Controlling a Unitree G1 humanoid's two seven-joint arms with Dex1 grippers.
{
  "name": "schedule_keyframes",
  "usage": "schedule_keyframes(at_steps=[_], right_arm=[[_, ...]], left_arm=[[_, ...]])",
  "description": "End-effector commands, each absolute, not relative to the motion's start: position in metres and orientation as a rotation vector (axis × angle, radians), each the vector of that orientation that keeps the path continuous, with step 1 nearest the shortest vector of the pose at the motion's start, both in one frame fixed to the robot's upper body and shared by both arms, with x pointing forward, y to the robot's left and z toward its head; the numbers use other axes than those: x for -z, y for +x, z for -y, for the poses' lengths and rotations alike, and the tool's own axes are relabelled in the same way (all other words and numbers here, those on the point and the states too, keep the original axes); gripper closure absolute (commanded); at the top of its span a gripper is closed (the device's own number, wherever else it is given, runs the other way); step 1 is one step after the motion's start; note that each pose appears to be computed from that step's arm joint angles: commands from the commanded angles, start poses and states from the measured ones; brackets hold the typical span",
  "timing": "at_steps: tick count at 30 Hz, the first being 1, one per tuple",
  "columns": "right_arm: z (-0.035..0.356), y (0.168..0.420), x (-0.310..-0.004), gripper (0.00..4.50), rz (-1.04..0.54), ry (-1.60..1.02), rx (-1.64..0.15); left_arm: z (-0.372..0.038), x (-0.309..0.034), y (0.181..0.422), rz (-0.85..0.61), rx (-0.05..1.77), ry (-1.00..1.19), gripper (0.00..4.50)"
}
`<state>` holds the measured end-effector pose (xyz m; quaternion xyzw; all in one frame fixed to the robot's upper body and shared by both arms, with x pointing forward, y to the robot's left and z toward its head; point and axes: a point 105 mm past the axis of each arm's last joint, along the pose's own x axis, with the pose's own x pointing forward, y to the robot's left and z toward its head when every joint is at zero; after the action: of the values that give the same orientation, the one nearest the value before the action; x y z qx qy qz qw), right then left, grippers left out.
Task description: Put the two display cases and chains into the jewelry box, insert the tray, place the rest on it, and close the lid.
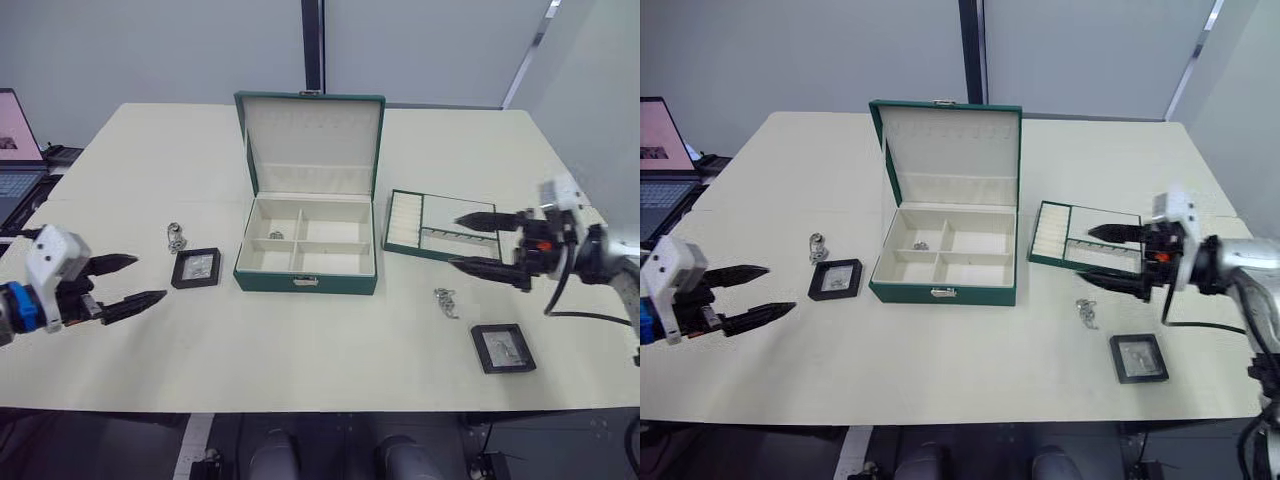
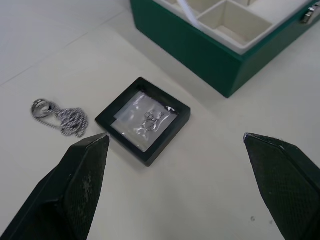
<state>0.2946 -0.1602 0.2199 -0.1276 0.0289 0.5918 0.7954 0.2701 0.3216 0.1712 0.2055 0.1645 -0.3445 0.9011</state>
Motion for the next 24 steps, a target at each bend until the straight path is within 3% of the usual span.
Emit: schedule_keyframes(at_steps=[1,9,24], right_arm=[[0.130,0.286,-0.232,0.00,0.003,-0.329,-1.397],[0.092,0.281,-0.236,0.00,0.069,-0.387,-1.516],[0.092,0.274,-0.229,0.00,0.068,-0.389,-1.470]], left_arm=[[-0.319,-0.170,0.280,-0.381,0.778,0.540,0.05],[-0.313,-0.163,0.313,-0.439,0.881,0.621,0.05],[-0.313,-0.137,0.323,-0.531,0.960,0.661,0.05]])
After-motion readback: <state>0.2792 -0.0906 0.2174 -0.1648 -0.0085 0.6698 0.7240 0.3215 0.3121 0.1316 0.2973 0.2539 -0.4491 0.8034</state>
